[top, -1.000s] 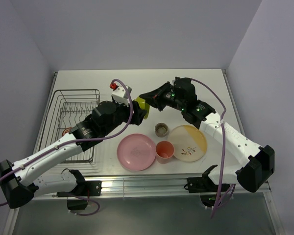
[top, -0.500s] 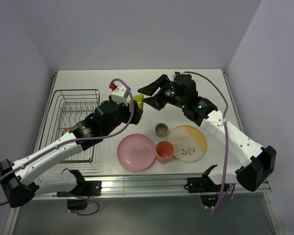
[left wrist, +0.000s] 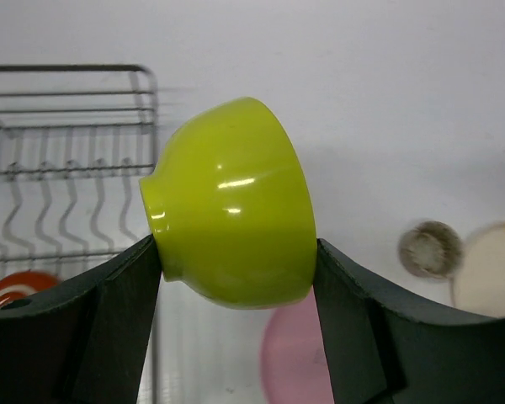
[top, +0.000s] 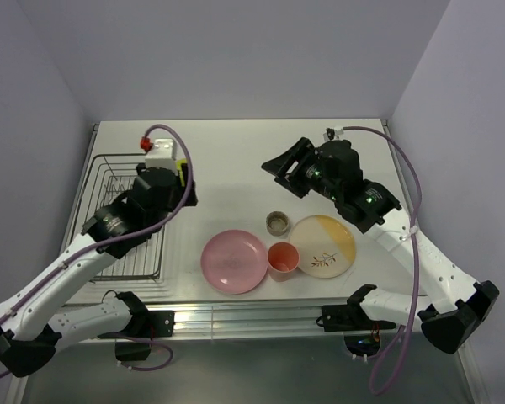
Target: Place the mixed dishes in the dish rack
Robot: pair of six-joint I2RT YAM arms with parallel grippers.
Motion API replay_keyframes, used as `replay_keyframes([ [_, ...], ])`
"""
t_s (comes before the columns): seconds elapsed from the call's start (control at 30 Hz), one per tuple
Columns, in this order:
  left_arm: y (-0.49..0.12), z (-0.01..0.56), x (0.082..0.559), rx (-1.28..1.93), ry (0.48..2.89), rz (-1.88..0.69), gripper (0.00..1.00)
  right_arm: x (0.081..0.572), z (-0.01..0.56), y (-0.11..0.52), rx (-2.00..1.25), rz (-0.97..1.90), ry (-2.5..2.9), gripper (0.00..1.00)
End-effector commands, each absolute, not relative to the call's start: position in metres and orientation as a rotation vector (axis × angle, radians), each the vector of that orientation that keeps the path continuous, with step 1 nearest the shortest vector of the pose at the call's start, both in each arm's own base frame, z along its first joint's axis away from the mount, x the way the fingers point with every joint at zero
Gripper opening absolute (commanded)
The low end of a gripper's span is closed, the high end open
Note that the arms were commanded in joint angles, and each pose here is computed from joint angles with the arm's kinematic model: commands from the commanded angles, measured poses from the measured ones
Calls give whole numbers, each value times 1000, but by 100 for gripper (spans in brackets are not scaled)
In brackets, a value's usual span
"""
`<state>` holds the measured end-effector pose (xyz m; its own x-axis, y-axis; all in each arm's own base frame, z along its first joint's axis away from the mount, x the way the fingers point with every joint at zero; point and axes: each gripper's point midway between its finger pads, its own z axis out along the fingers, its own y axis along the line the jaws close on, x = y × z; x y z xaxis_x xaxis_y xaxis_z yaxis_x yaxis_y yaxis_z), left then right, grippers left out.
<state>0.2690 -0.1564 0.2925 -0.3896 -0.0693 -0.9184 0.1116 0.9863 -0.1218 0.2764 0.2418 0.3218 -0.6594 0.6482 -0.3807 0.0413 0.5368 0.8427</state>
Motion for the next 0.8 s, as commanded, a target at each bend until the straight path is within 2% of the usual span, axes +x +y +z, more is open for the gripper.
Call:
replay_keyframes([
  [0.0, -101, 298, 266, -134, 1992, -74, 0, 283, 312, 221, 508, 967, 2066, 67],
  [0.2, -62, 269, 263, -259, 2108, 64, 0, 292, 298, 214, 471, 910, 2096, 67],
  [0.63, -31, 220, 248, -334, 2273, 294, 0, 300, 263, 216, 414, 924, 2161, 67],
  [0.77, -35, 215, 248, -336, 2306, 272, 0, 301, 256, 215, 408, 934, 2177, 67],
])
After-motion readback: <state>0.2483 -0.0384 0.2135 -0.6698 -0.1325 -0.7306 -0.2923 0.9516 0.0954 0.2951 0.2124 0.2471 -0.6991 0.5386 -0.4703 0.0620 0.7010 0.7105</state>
